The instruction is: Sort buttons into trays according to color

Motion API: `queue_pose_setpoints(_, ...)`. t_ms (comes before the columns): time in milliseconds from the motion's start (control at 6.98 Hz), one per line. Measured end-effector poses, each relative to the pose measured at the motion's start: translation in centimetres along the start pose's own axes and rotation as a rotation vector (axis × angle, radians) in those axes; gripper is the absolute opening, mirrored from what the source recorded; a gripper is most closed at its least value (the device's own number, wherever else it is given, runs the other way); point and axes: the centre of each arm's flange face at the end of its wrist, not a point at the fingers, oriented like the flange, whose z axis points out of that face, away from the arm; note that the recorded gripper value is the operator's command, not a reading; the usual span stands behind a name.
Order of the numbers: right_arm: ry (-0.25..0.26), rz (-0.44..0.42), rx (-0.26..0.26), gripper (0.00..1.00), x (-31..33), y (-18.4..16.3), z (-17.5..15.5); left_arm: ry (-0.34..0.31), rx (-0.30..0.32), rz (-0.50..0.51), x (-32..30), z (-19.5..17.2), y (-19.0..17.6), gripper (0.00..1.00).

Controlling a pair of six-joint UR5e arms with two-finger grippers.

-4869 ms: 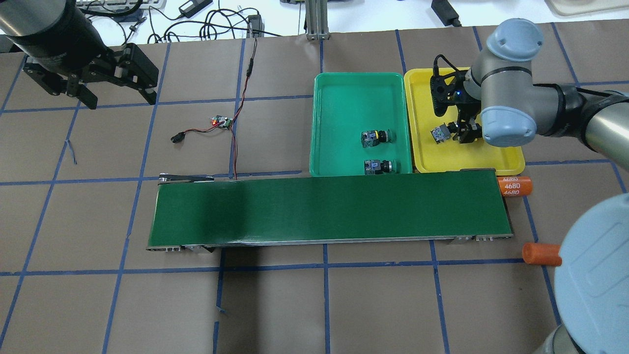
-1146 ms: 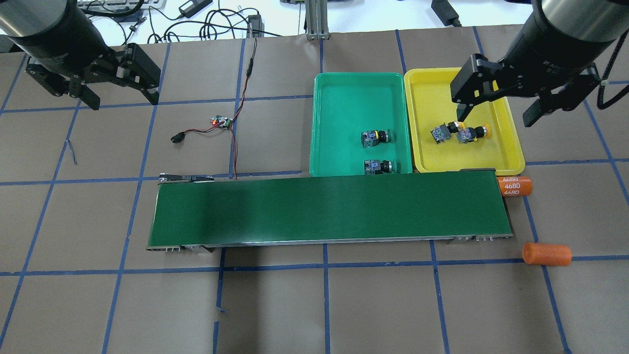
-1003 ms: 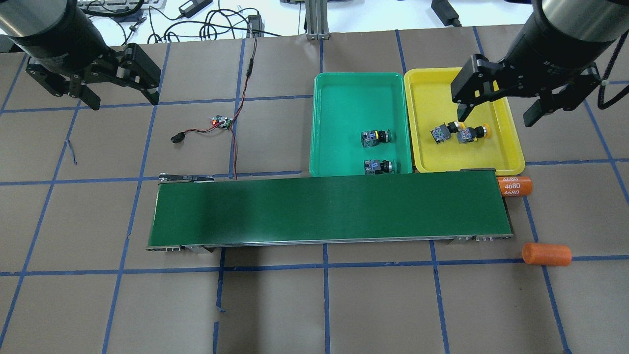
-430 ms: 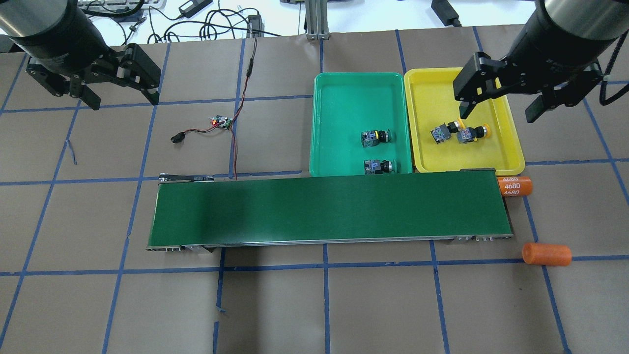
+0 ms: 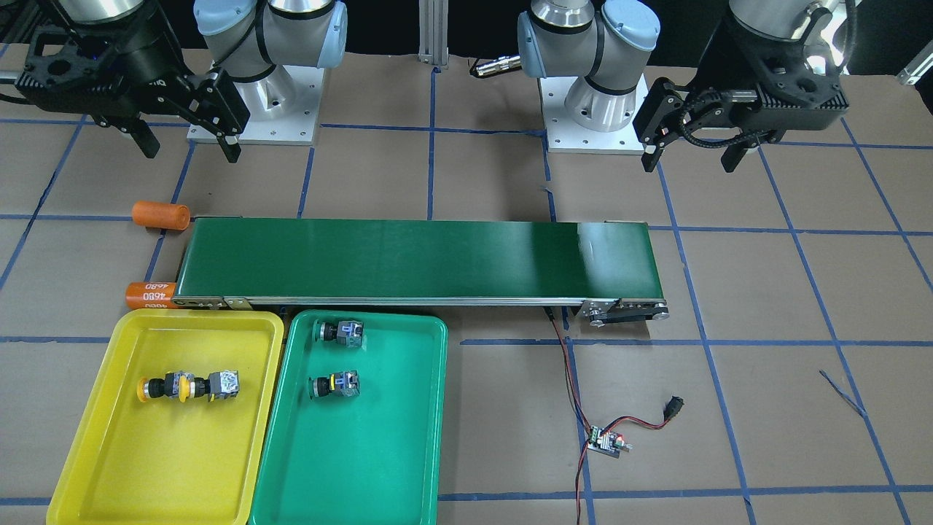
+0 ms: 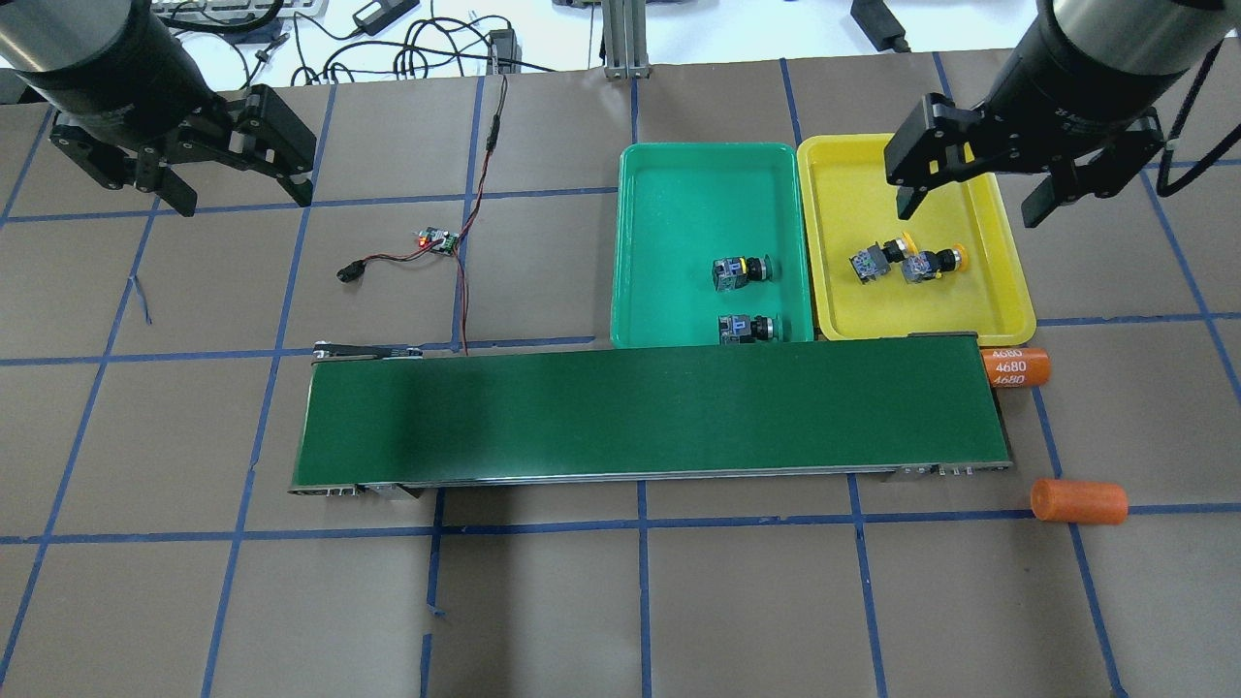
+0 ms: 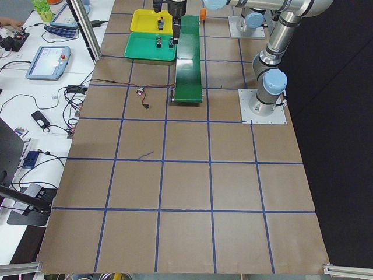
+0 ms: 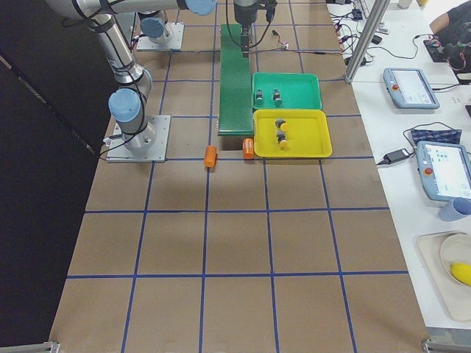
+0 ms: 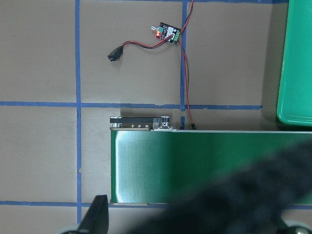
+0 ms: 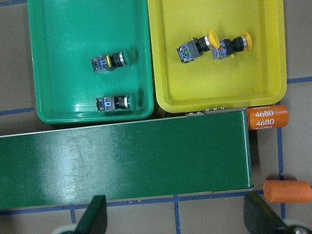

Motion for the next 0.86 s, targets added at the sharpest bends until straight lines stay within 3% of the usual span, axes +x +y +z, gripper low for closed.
queue_pose_setpoints(430,0.031,-0.02,-0.011,1.0,0.1,-2.0,0.8,-0.001,-0.002,-0.002,-0.1,0.1,0.0,1.0)
queue_pose_setpoints(859,0.01,-0.028,-0.029,1.0,-0.6,-3.2,0.3,-0.001,-0.002,-0.002,-0.1,0.1,0.0,1.0)
